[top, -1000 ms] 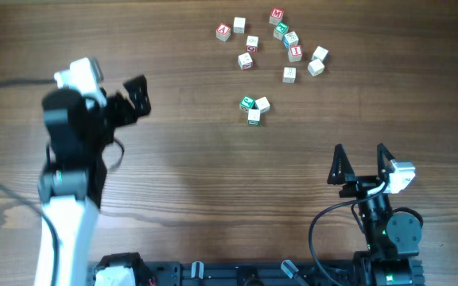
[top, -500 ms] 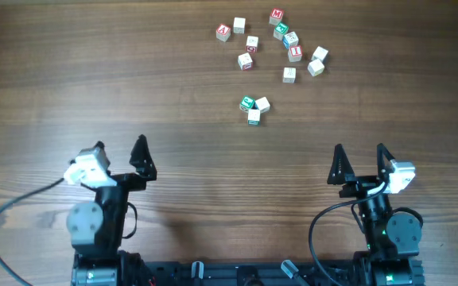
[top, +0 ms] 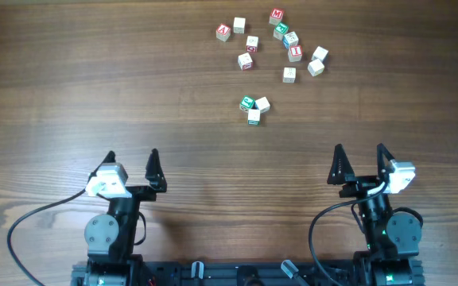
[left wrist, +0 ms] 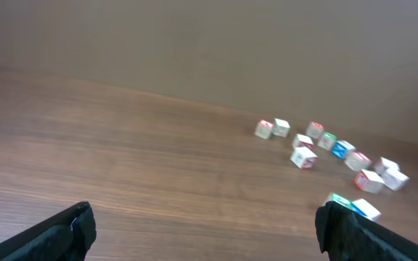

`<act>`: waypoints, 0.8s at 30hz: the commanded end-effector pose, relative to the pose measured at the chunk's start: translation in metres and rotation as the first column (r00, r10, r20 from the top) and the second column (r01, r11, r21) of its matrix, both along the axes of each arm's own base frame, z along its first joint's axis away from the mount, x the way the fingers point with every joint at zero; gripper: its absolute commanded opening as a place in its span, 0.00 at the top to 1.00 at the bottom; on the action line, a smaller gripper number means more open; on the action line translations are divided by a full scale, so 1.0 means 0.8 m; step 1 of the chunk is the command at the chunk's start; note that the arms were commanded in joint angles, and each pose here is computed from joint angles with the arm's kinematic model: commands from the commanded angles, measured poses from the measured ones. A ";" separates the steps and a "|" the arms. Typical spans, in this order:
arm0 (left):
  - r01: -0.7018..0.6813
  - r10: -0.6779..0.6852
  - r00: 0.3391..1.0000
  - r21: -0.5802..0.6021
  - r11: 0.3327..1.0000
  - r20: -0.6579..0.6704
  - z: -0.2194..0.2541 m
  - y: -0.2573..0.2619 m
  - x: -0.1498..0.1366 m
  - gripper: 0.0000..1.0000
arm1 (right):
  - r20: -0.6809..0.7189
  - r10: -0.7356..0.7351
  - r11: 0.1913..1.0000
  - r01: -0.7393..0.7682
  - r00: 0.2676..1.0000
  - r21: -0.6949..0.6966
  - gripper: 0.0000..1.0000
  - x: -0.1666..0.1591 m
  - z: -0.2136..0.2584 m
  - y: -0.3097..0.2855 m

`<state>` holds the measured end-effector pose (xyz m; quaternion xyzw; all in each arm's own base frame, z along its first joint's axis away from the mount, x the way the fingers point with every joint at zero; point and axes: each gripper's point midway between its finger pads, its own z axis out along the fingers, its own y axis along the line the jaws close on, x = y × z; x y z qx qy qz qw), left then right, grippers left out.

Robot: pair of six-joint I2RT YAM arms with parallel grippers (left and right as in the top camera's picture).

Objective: Form a circle

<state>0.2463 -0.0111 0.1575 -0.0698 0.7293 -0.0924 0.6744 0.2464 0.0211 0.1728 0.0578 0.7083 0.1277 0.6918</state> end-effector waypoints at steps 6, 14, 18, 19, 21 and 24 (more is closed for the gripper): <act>-0.012 0.012 1.000 0.026 1.000 0.002 0.000 0.005 0.000 0.00 | 0.012 0.006 1.000 -0.006 1.000 0.002 0.00 -0.001 0.003 0.001; -0.012 0.012 1.000 0.026 1.000 0.003 0.000 0.005 0.000 0.00 | 0.012 0.006 1.000 -0.006 1.000 0.002 0.00 -0.001 0.003 0.001; -0.012 0.012 1.000 0.026 1.000 0.003 0.000 0.005 0.000 0.00 | 0.012 0.006 1.000 -0.006 1.000 0.002 0.00 -0.001 0.003 0.001; -0.012 0.012 1.000 0.026 1.000 0.003 0.000 0.005 0.000 0.00 | 0.012 0.005 1.000 -0.005 1.000 0.002 0.00 -0.001 0.003 0.001; -0.012 0.012 1.000 0.026 1.000 0.003 0.000 0.005 0.000 0.00 | 0.012 0.006 1.000 -0.006 1.000 0.002 0.00 -0.001 0.003 0.001; -0.012 0.012 1.000 0.026 1.000 0.003 0.000 0.005 0.000 0.00 | 0.012 0.006 1.000 -0.006 1.000 0.002 0.00 -0.001 0.003 0.001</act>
